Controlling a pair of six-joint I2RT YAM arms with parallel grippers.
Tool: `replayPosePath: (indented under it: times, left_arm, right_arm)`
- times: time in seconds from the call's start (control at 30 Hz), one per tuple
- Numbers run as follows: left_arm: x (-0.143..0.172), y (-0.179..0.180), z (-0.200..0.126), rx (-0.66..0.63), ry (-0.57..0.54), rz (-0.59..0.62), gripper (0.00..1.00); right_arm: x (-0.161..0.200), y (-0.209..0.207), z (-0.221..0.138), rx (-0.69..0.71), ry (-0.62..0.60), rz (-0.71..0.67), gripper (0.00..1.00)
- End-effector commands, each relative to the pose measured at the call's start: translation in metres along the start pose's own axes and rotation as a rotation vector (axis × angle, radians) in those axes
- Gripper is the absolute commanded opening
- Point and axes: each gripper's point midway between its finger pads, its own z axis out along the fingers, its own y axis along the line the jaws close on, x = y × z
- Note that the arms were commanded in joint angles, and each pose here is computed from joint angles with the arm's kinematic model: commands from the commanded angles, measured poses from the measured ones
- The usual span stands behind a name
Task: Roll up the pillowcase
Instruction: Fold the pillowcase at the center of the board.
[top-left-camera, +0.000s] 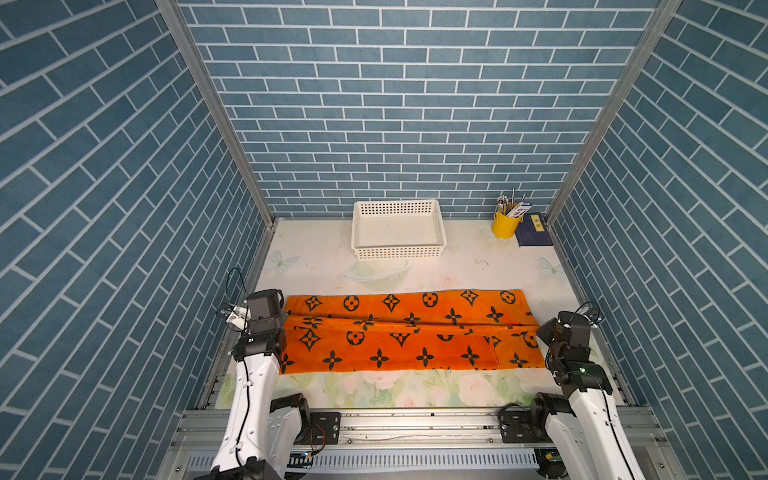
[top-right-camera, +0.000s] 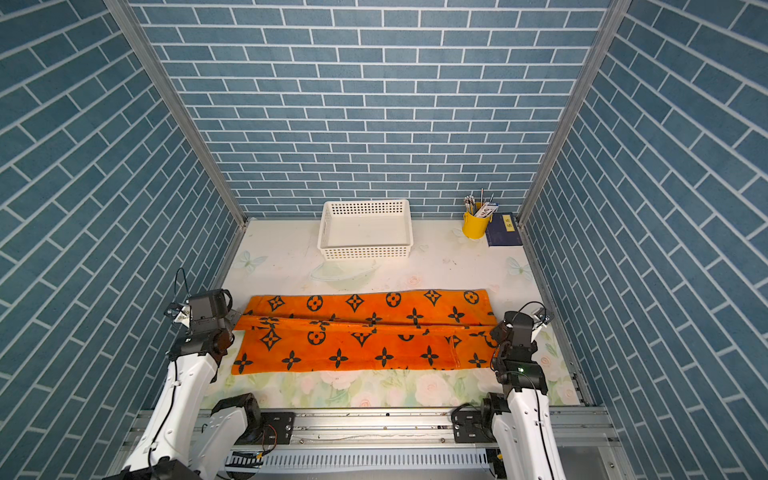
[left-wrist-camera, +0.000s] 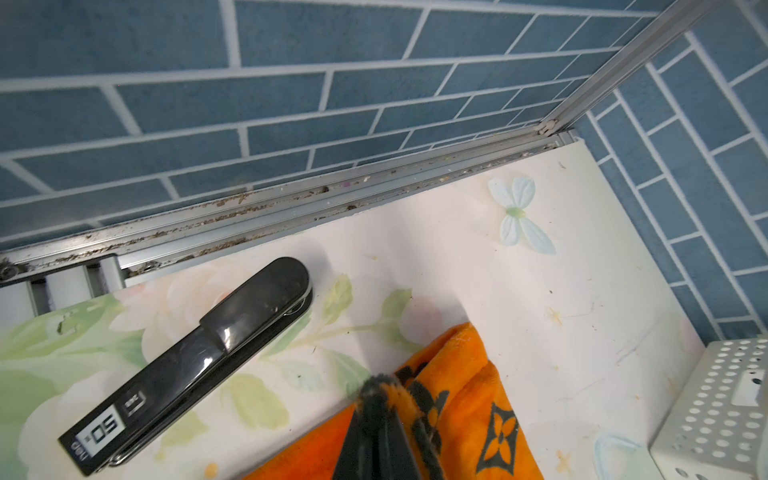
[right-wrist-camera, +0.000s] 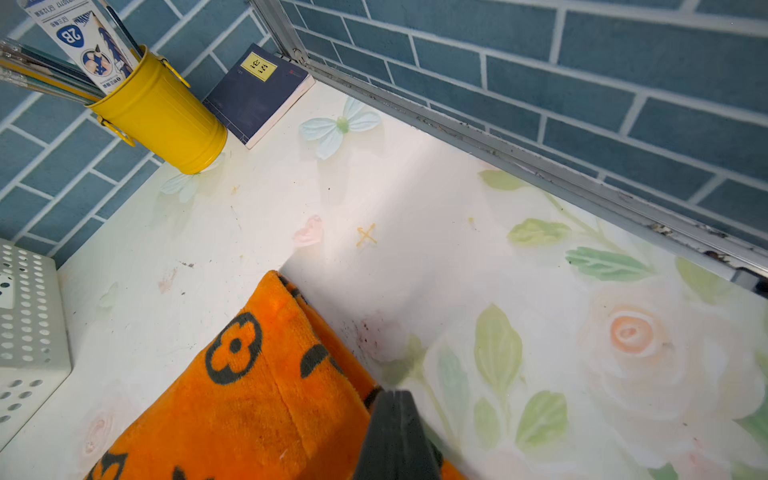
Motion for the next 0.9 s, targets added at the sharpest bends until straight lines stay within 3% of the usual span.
replayPosePath:
  times: [0.0,0.33,0.87]
  left_arm:
    - [0.007,0.025,0.003,-0.077,-0.019,-0.037,0.0]
    - [0.037,0.054,0.009,-0.127,0.03,-0.081,0.0]
    - [0.048,0.07,0.012,-0.172,0.041,-0.092,0.0]
  right_arm:
    - [0.005,-0.014,0.0,0.045,-0.01,0.056,0.0]
    - [0.014,-0.027,0.003,0.102,-0.001,0.092,0.0]
    - [0.035,-0.041,0.004,0.139,0.046,0.187,0.0]
